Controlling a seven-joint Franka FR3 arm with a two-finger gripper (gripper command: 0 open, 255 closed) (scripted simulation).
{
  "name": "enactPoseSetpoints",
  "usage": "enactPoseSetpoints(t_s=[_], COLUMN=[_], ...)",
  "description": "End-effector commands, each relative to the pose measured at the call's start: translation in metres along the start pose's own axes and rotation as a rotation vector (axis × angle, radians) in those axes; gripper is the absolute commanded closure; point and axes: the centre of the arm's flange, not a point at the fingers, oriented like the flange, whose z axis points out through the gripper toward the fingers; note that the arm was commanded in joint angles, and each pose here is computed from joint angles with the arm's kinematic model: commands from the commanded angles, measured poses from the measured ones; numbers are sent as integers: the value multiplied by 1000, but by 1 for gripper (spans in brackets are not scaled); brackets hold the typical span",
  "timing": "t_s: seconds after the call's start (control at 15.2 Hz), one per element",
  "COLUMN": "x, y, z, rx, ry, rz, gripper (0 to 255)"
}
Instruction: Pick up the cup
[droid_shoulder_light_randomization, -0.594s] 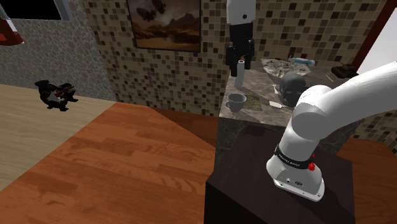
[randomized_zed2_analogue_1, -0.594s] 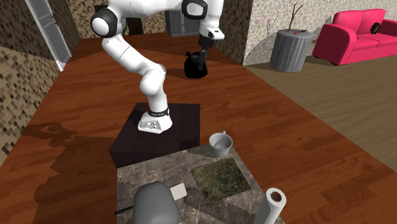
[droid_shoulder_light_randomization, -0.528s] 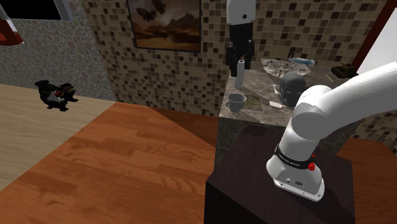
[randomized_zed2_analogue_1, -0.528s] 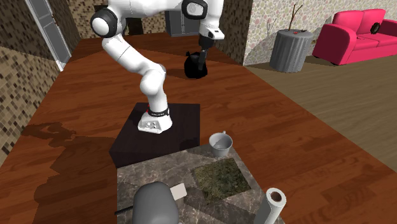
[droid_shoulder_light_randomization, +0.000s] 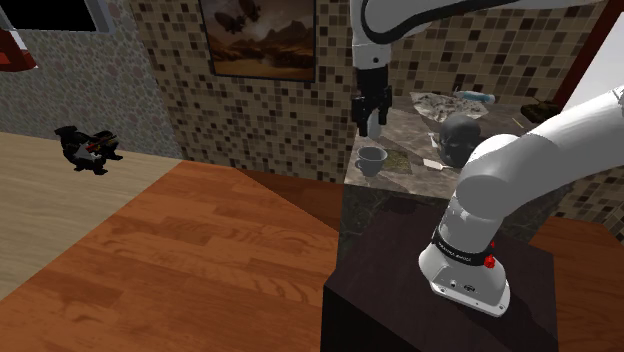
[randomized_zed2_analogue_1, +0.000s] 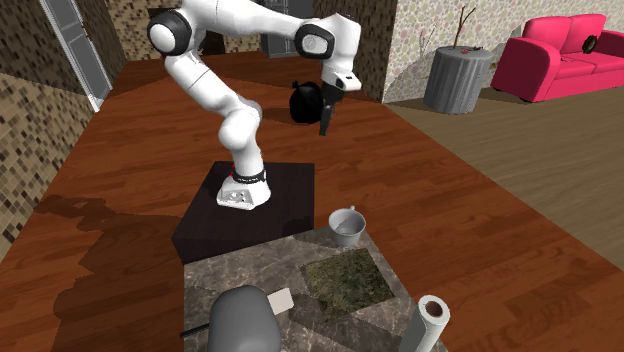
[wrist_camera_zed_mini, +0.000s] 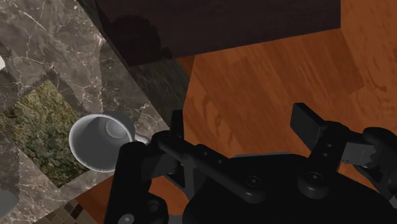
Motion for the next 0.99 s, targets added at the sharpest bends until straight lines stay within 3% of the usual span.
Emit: enactPoseSetpoints(t_s=[0.0,0.92], x=[16,111], y=[12,103], z=[19,143], rx=[-9,-65], ry=[4,16], rz=[5,42], gripper=[0,0])
